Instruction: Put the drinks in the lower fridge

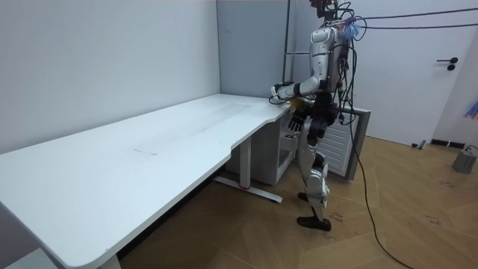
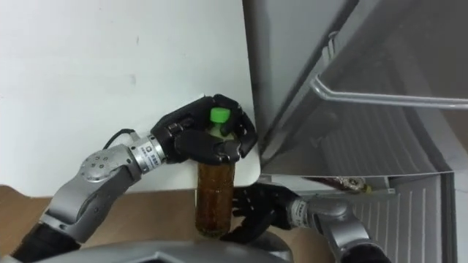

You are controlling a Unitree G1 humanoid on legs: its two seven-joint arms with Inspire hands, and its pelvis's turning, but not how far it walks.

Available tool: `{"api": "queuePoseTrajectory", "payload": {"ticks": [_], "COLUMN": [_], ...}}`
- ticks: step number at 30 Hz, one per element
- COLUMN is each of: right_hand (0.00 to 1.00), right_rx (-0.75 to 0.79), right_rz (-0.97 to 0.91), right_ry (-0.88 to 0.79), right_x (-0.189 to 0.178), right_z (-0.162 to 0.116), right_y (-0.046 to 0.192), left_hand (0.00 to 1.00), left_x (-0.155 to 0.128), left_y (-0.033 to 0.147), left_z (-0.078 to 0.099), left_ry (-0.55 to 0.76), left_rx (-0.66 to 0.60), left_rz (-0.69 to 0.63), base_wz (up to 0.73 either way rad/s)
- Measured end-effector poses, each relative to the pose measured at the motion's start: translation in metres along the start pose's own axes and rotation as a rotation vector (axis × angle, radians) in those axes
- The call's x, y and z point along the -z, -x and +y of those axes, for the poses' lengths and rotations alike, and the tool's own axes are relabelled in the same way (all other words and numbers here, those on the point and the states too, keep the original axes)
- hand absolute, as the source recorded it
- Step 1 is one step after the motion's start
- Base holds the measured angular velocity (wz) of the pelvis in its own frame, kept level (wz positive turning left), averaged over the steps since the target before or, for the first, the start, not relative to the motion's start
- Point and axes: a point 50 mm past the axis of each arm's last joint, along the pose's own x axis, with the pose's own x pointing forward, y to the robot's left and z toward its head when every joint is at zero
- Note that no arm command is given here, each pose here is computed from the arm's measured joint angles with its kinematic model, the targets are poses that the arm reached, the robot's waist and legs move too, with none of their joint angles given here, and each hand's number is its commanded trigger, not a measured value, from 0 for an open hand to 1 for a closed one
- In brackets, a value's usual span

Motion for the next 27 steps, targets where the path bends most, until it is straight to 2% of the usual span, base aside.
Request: {"api": "queuePoseTrajectory", "payload": {"ticks": [5, 15, 22, 25, 27], "right_hand": [0.0, 0.0, 0.0, 0.0, 0.0], "right_rx": [-0.061, -0.113, -0.125, -0.132, -0.141], "right_rz": [0.027, 0.016, 0.003, 0.0, -0.013], "right_ry": [0.039, 0.012, -0.015, -0.025, -0.039], "right_x": [-0.004, -0.003, -0.001, 0.0, -0.001], "right_z": [0.002, 0.005, 0.005, 0.006, 0.008], "right_y": [-0.004, -0.002, 0.0, -0.001, -0.003], "left_hand": [1.0, 1.0, 1.0, 1.0, 1.0], "left_x": [0.001, 0.002, 0.001, 0.001, 0.003], "left_y": [-0.01, -0.024, -0.027, -0.027, -0.029], "left_z": [-0.01, -0.029, -0.032, -0.032, -0.034], "left_ry": [-0.099, -0.169, -0.204, -0.26, -0.345], "left_rx": [0.065, 0.196, 0.213, 0.203, 0.189], "left_rz": [0.057, 0.091, 0.093, 0.1, 0.122], "base_wz": [-0.04, 0.0, 0.0, 0.01, 0.04]}}
